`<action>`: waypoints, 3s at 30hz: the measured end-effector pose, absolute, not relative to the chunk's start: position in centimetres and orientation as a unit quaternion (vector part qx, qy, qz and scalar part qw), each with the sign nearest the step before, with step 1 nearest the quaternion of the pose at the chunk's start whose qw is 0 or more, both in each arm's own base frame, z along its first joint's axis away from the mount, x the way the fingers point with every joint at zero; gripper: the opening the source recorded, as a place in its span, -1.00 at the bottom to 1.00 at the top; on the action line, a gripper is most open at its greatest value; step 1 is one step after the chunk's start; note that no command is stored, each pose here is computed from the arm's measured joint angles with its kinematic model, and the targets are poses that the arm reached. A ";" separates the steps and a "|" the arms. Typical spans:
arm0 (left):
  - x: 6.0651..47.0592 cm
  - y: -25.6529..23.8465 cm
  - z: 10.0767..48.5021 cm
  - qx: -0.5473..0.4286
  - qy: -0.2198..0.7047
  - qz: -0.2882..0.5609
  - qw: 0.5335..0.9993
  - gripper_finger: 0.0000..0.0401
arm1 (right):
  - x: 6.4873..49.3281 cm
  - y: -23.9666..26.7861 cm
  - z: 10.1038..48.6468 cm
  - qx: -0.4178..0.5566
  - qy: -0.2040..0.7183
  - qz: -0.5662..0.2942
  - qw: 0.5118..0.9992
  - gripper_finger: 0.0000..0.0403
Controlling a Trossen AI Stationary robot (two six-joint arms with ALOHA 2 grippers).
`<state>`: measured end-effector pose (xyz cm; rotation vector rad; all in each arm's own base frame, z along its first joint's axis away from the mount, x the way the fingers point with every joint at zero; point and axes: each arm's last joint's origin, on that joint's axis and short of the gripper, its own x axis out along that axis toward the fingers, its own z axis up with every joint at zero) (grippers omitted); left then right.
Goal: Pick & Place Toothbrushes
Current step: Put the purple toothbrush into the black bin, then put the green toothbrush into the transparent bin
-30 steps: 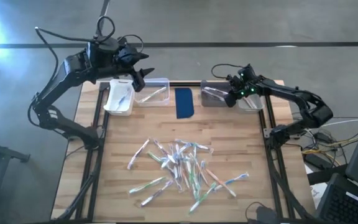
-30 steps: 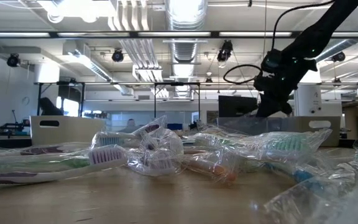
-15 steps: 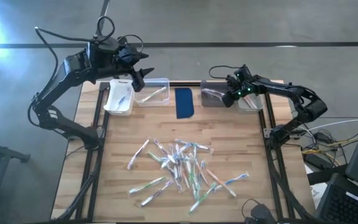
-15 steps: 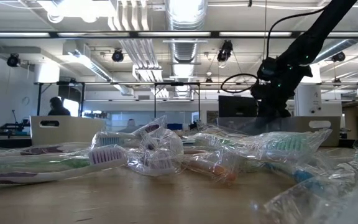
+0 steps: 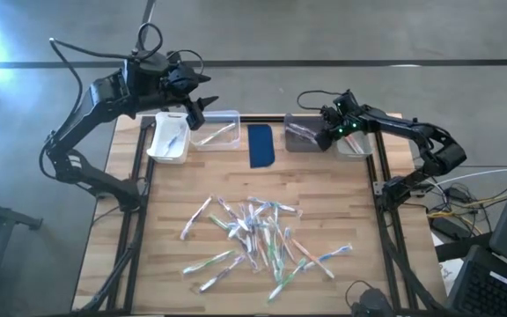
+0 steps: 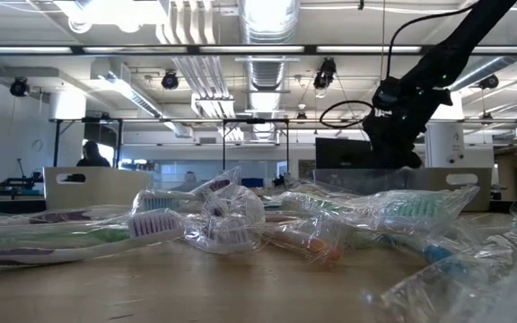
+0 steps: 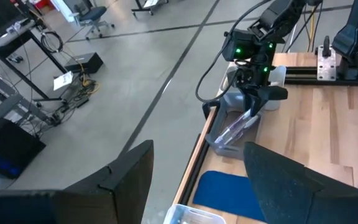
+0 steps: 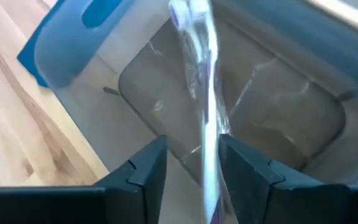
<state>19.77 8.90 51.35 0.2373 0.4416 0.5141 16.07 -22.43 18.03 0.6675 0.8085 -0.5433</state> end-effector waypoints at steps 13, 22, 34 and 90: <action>19.8 8.9 51.6 0.129 0.206 0.252 0.937 0.26 | 16.4 -23.1 23.1 0.290 0.404 -0.246 0.832 -0.20; 19.8 8.9 51.7 0.120 0.197 0.254 0.939 0.26 | 17.3 -19.9 30.6 0.251 0.343 -0.186 0.886 -0.62; 19.6 8.8 52.2 0.120 0.176 0.255 0.943 0.26 | 18.3 -12.0 37.5 0.180 0.235 -0.107 0.949 -0.94; 16.4 6.3 41.6 -0.075 0.541 0.067 0.835 0.26 | 18.9 -6.2 41.8 0.117 0.178 -0.092 0.973 -0.96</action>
